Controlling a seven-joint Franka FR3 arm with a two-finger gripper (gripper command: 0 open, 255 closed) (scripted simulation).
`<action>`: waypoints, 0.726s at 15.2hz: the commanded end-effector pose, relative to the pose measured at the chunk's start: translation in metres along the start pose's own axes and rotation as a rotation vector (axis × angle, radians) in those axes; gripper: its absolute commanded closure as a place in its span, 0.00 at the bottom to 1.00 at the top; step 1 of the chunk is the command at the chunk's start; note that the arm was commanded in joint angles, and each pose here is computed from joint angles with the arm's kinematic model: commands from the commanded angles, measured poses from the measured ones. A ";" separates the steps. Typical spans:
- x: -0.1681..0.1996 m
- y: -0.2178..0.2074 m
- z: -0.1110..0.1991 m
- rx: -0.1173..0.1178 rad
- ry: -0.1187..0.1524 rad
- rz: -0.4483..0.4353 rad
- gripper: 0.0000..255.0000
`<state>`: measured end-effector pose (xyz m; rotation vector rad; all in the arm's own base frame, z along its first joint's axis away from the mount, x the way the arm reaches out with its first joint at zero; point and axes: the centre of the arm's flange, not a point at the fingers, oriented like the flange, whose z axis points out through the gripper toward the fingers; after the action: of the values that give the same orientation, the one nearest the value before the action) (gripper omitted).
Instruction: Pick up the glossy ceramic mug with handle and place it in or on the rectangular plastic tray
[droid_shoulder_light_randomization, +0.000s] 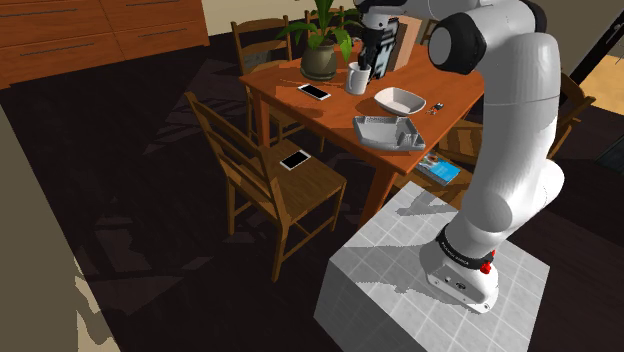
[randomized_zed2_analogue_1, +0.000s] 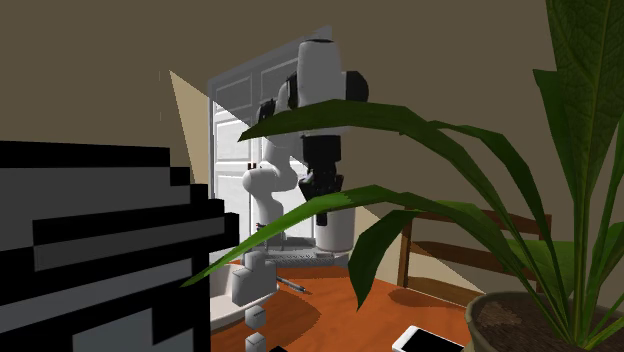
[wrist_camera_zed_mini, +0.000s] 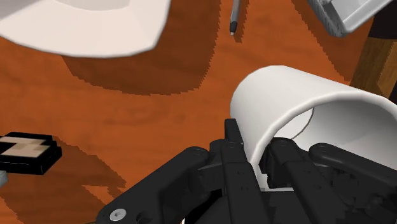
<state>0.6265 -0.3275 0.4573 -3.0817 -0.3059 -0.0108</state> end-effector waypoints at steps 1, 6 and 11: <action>0.000 -0.001 -0.011 0.000 0.000 0.000 1.00; 0.000 -0.002 -0.038 0.000 0.000 0.000 1.00; 0.000 -0.003 -0.061 0.000 0.000 0.000 1.00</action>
<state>0.6266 -0.3278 0.5144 -3.0817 -0.3060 -0.0108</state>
